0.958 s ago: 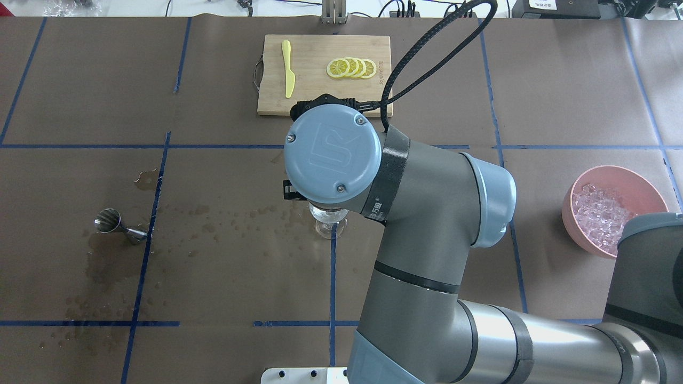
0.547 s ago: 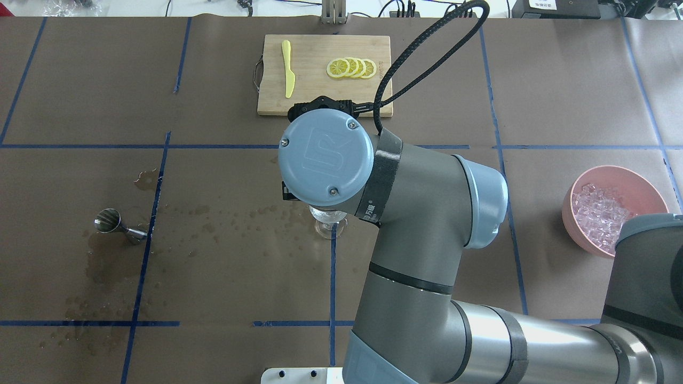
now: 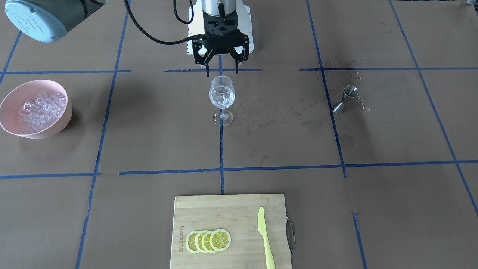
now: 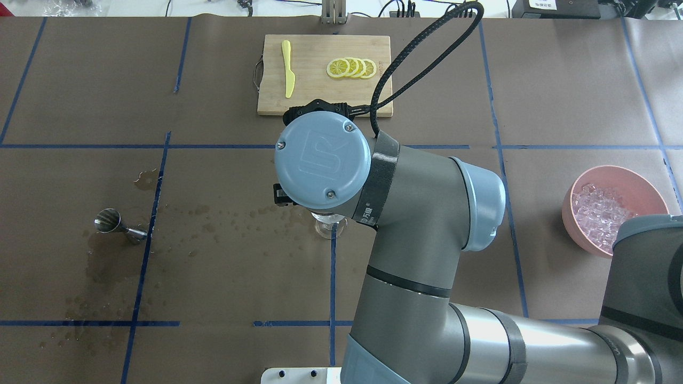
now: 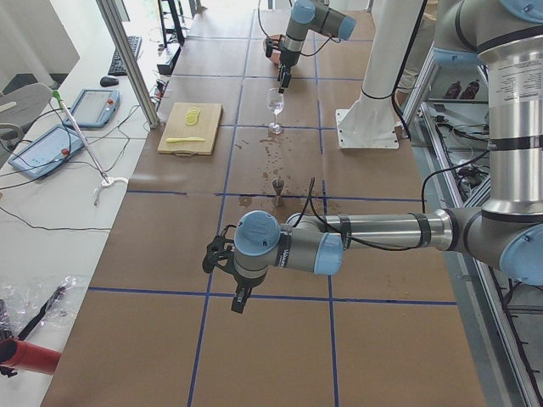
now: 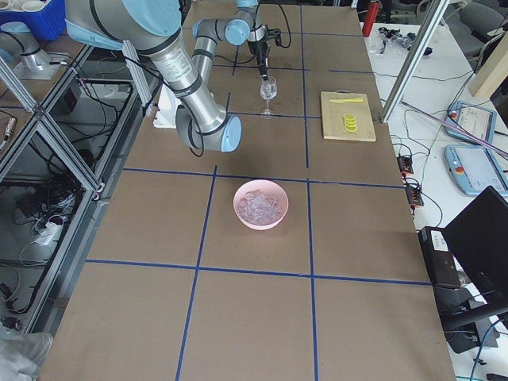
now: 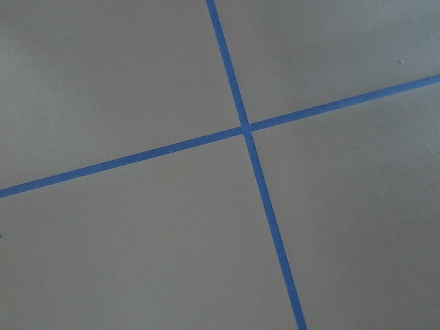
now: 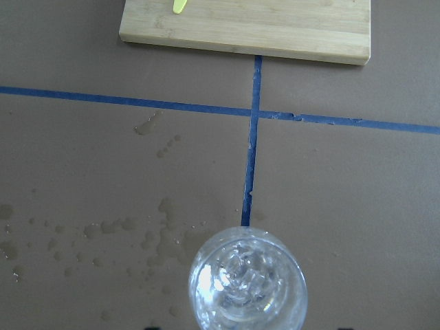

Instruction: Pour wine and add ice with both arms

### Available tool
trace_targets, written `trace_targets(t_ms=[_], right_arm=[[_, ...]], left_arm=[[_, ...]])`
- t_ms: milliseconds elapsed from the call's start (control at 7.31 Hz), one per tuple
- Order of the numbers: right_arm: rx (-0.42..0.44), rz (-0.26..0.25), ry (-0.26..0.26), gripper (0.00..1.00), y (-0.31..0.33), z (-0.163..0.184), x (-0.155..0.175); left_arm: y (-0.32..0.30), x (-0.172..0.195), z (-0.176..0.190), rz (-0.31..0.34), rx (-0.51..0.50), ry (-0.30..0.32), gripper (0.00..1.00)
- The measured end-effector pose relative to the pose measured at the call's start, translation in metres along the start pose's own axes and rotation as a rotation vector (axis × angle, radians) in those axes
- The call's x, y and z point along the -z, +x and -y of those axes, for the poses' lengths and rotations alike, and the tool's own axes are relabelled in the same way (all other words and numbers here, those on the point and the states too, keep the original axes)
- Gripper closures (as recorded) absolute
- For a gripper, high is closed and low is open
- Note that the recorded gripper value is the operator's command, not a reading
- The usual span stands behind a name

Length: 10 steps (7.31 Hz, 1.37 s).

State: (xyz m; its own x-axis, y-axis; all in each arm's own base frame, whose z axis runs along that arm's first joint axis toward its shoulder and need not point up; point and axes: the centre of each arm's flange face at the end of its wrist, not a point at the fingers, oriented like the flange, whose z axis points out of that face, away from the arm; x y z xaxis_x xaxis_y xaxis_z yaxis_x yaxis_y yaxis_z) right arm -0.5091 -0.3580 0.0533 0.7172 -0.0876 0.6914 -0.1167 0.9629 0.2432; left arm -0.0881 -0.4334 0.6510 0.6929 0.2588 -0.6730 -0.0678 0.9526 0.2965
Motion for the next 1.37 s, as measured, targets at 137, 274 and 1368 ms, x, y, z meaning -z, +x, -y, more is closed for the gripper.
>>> trace_targets(t_ms=[137, 274, 1368], right_arm=[[0.004, 0.007, -0.007, 0.00, 0.002, 0.002, 0.003], [0.011, 0.014, -0.021, 0.00, 0.009, 0.010, 0.006], [0.319, -0.070, -0.252, 0.00, 0.462, 0.167, -0.009]], left_arm=[[-0.001, -0.001, -0.001, 0.000, 0.002, -0.002, 0.00], [-0.002, -0.003, -0.003, -0.002, 0.006, -0.006, 0.00], [-0.008, -0.010, -0.024, -0.004, 0.035, -0.028, 0.00]])
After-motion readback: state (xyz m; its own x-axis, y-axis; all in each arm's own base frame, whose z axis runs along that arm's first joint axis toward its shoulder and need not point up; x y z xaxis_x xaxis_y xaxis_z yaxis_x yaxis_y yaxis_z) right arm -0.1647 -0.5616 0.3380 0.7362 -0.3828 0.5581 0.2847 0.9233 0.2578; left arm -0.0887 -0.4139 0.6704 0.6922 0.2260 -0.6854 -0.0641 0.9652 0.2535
